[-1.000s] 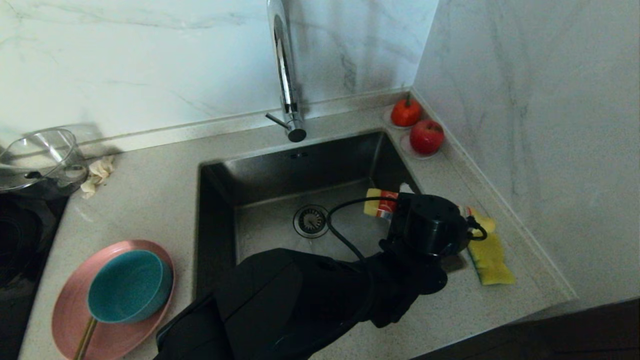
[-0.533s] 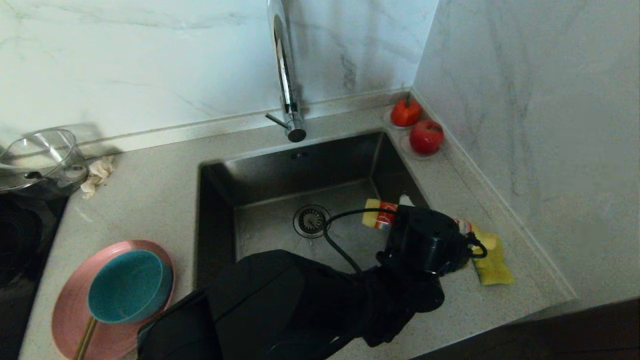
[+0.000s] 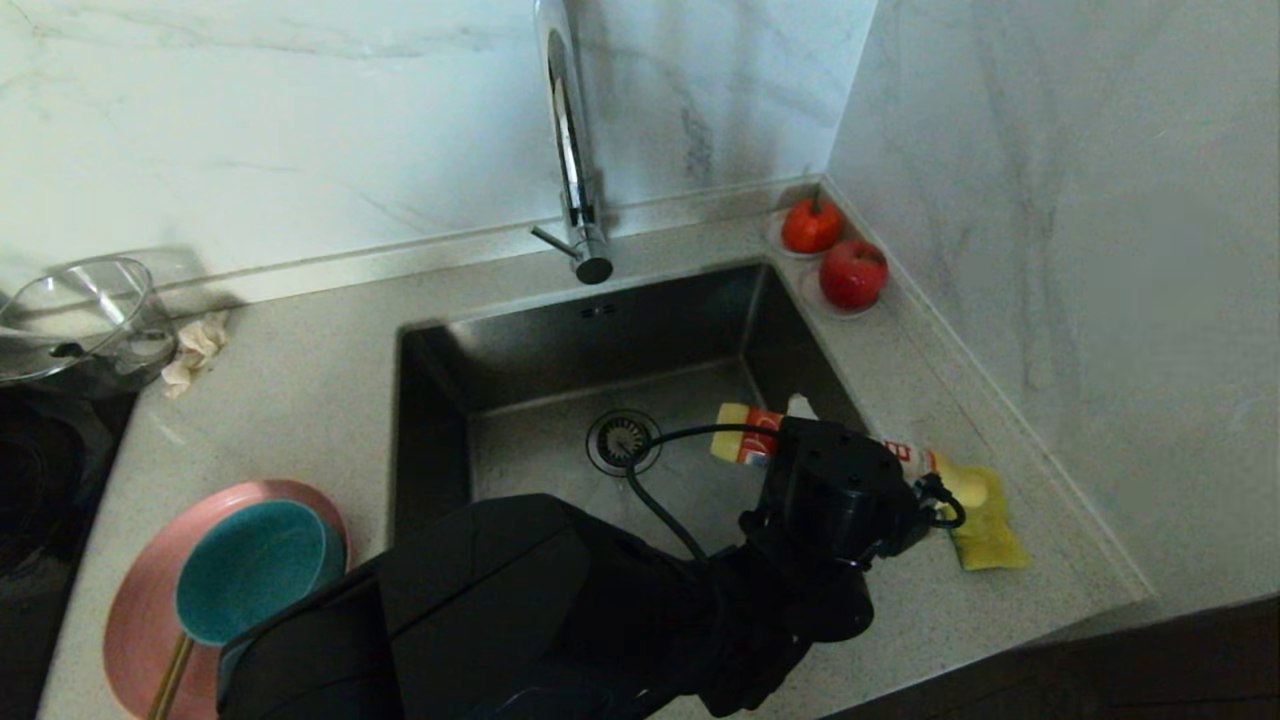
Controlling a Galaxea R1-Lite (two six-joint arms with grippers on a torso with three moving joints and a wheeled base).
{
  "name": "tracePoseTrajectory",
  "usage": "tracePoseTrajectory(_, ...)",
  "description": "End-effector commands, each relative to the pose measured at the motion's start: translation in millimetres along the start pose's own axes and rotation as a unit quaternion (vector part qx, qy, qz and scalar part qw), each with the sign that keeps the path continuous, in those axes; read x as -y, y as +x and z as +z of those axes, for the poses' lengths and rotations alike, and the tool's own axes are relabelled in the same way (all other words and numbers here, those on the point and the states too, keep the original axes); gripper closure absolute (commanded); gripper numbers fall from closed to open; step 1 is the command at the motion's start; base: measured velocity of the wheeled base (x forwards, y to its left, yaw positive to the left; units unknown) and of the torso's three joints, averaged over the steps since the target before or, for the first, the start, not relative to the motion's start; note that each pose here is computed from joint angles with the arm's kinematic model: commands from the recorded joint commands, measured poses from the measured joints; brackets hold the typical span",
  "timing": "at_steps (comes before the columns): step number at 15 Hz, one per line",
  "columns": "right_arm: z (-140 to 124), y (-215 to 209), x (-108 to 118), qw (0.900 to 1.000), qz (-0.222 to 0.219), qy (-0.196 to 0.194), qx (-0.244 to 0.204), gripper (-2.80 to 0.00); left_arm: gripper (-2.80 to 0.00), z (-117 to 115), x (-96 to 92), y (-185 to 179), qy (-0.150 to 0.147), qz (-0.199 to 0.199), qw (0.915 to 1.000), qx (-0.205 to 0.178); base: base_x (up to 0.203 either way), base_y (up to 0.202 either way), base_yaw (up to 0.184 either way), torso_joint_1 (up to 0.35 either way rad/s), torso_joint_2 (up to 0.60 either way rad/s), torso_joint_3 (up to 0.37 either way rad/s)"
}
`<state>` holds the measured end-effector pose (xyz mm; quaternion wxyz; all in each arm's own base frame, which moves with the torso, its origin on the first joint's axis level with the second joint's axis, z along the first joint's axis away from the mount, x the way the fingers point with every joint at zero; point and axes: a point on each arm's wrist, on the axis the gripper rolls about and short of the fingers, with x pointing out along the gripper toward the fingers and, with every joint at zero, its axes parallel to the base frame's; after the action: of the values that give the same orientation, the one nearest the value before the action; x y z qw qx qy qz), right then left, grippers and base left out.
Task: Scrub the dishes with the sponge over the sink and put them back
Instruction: Squeeze it onto the sponge
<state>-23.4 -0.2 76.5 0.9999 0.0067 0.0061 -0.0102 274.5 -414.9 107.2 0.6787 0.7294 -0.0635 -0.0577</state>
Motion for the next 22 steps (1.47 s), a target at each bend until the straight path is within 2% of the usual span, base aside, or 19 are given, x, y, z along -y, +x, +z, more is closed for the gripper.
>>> tracePoseTrajectory(1,0,0,0,1.000,0.000,0.000,0.000,0.00,0.00,3,-2.4,-6,0.000,0.005,1.0000,0.007,0.000,0.000,0.000,0.000,0.00,0.000)
tracePoseTrajectory(6,0,0,0,1.000,-0.001,0.000,0.000,0.00,0.00,9,4.4,-22,0.007,0.002,0.9997,0.025,0.000,0.000,0.000,0.000,0.00,0.000)
tracePoseTrajectory(12,0,0,0,1.000,-0.001,0.000,0.000,0.00,0.00,1,19.8,-34,0.025,-0.008,0.9992,0.029,0.000,0.000,0.000,0.000,0.00,0.000)
tracePoseTrajectory(17,0,0,0,1.000,-0.001,0.000,0.000,0.00,0.00,1,24.8,-34,0.037,-0.011,0.9988,0.029,0.000,0.000,0.000,0.000,0.00,0.000)
tracePoseTrajectory(20,0,0,0,1.000,0.000,0.000,0.000,0.00,0.00,3,21.6,-31,0.041,-0.005,0.9988,0.026,0.000,0.000,0.000,0.000,0.00,0.000)
tracePoseTrajectory(22,0,0,0,1.000,0.000,0.000,0.000,0.00,0.00,7,14.7,-23,0.029,0.007,0.9994,0.020,0.000,0.000,0.000,0.000,0.00,0.000)
